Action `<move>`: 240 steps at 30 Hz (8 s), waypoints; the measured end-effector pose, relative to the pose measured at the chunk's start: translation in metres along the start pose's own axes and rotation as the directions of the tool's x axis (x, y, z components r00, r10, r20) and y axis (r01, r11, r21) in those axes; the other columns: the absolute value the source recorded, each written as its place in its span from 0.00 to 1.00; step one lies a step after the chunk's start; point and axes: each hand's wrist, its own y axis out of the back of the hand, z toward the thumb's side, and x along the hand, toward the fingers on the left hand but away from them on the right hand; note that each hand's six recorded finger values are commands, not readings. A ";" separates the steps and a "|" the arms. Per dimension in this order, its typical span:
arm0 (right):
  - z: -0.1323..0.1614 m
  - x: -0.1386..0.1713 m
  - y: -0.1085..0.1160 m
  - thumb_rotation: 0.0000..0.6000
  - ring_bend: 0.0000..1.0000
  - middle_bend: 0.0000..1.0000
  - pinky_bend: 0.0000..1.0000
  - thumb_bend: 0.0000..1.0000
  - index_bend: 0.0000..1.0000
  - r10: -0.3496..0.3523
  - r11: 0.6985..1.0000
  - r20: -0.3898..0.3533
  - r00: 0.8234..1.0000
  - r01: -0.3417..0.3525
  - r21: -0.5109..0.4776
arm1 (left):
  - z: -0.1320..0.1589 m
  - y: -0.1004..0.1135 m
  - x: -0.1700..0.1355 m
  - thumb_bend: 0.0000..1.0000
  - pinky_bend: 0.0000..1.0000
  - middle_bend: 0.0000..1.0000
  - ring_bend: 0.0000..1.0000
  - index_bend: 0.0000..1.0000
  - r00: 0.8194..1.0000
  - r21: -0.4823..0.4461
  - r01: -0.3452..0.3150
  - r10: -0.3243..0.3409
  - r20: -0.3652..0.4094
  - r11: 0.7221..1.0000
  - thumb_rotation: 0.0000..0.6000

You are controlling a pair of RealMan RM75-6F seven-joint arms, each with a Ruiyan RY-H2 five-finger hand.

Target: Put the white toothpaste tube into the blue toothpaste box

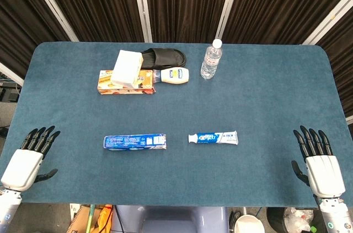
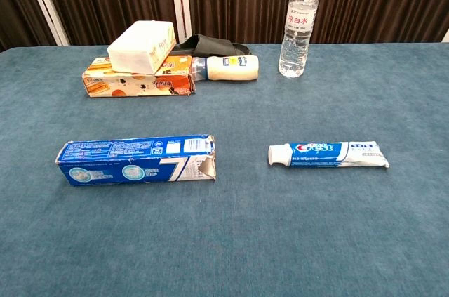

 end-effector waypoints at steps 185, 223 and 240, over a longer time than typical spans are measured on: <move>0.090 -0.166 0.123 1.00 0.80 0.85 0.87 0.47 0.99 -0.182 0.921 -0.409 0.894 0.300 0.248 | 0.188 0.000 0.203 0.39 0.56 0.53 0.52 0.39 0.928 -0.377 -0.058 0.189 0.320 0.924 1.00; 0.101 -0.163 0.171 1.00 0.80 0.85 0.87 0.47 0.99 -0.110 0.552 -0.768 0.631 0.681 0.481 | 0.265 0.001 0.217 0.39 0.56 0.50 0.50 0.35 0.850 -0.637 -0.123 0.413 0.328 0.761 1.00; 0.115 -0.165 0.174 1.00 0.80 0.85 0.87 0.47 0.99 -0.145 0.534 -0.789 0.597 0.718 0.446 | 0.297 0.014 0.219 0.39 0.56 0.50 0.49 0.35 0.843 -0.632 -0.096 0.400 0.360 0.769 1.00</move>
